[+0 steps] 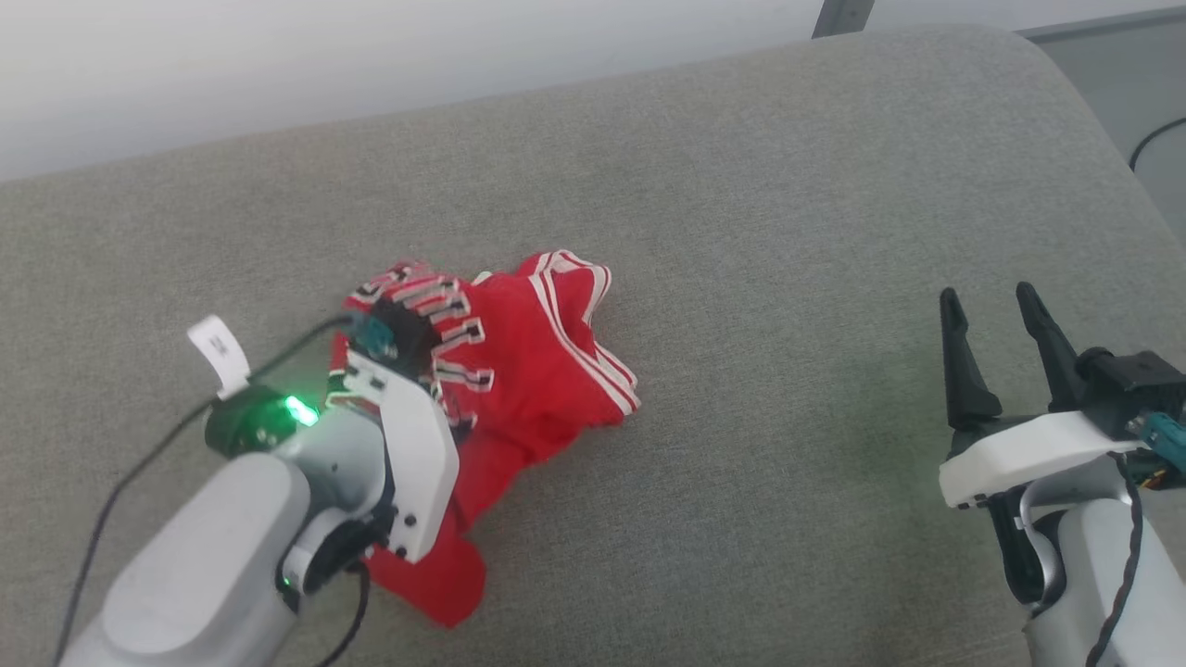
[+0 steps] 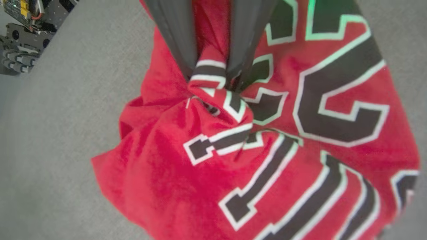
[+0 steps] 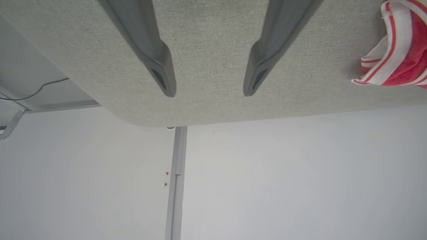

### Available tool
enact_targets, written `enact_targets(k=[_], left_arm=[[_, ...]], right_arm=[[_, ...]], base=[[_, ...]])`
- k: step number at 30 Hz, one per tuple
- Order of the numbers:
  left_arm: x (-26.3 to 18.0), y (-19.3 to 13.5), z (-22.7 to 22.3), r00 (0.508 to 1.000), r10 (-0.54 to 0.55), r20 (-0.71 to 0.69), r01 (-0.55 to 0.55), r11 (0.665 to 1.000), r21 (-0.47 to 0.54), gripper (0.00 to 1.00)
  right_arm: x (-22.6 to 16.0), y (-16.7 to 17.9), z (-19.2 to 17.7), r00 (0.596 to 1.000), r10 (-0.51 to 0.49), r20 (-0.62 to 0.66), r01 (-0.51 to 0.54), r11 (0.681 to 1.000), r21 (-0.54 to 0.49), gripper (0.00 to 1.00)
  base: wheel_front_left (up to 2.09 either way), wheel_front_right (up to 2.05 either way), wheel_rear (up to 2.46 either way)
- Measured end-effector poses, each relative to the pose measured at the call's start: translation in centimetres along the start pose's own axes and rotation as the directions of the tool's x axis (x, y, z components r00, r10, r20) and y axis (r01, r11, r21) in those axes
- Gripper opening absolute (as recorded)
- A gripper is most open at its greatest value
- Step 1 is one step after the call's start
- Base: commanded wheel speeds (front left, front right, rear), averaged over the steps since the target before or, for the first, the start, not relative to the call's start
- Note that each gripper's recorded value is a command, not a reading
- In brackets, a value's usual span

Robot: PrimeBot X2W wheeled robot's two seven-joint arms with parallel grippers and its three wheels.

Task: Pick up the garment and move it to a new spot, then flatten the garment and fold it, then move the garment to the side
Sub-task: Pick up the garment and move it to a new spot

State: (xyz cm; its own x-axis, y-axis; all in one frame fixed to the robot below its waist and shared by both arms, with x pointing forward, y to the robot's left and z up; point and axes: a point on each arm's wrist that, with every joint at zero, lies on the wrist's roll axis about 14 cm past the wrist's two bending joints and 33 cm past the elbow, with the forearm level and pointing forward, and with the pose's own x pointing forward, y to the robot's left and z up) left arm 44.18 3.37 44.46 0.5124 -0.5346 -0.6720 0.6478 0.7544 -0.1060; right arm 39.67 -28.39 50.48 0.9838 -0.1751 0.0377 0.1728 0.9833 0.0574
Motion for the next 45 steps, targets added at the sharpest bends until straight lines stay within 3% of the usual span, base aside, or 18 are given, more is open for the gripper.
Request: enact_targets(k=[6, 7, 8, 9, 10, 16, 21, 30, 34, 45], left_arm=[[1.2, 0.3, -3.8, 0.996, -0.003, -0.094, -0.002, 0.999, -0.048, 0.0], [1.4, 0.2, -4.2, 0.995, -0.011, -0.101, 0.007, 0.999, -0.045, 0.14], [1.5, 0.2, -4.6, 0.994, -0.013, -0.108, 0.008, 0.999, -0.048, 0.36], [1.6, 0.2, -4.8, 0.994, -0.012, -0.113, 0.006, 0.999, -0.05, 0.61], [1.6, 0.4, -5.0, 0.993, -0.01, -0.117, 0.005, 0.999, -0.051, 1.0], [1.1, 1.1, -4.8, 0.995, 0.006, -0.105, -0.013, 0.997, -0.07, 1.0], [-0.5, 2.1, -2.9, 0.999, 0.041, -0.011, -0.042, 0.995, -0.086, 1.0], [-6.7, 6.1, -0.8, 0.96, 0.204, 0.193, -0.173, 0.971, -0.164, 1.0], [-10.1, 7.8, -0.8, 0.91, 0.298, 0.29, -0.242, 0.947, -0.213, 1.0], [-18.8, 12.8, -3.7, 0.694, 0.549, 0.467, -0.422, 0.835, -0.354, 1.0]], right_arm=[[0.5, 0.7, 0.0, 1.0, 0.023, 0.004, -0.023, 1.0, -0.001, 1.0], [0.5, 0.7, 0.0, 1.0, 0.025, 0.001, -0.025, 1.0, -0.001, 1.0], [0.6, 0.9, -0.1, 1.0, 0.03, 0.0, -0.03, 1.0, -0.002, 1.0], [0.7, 1.0, 0.0, 0.999, 0.034, 0.002, -0.034, 0.999, -0.001, 1.0], [0.8, 1.2, 0.1, 0.999, 0.04, 0.004, -0.04, 0.999, -0.001, 1.0], [1.2, 1.9, 0.5, 0.998, 0.065, 0.016, -0.065, 0.998, -0.001, 1.0], [1.2, 2.7, 1.1, 0.995, 0.09, 0.033, -0.09, 0.996, 0.0, 1.0], [0.2, 4.2, 2.3, 0.988, 0.143, 0.059, -0.143, 0.99, 0.003, 1.0], [-0.4, 5.0, 2.6, 0.984, 0.167, 0.062, -0.167, 0.986, 0.005, 1.0], [-0.6, 6.8, 3.5, 0.973, 0.216, 0.085, -0.218, 0.976, 0.008, 1.0]], base=[[0.0, 0.0, 0.0], [0.0, 0.0, 0.0], [0.0, 0.0, 0.0], [0.0, 0.0, 0.0], [0.0, 0.0, 0.0], [0.0, 0.0, 0.0], [0.0, 0.0, 0.0], [0.0, 0.0, 0.0], [0.0, 0.0, 0.0], [0.0, 0.0, 0.0]])
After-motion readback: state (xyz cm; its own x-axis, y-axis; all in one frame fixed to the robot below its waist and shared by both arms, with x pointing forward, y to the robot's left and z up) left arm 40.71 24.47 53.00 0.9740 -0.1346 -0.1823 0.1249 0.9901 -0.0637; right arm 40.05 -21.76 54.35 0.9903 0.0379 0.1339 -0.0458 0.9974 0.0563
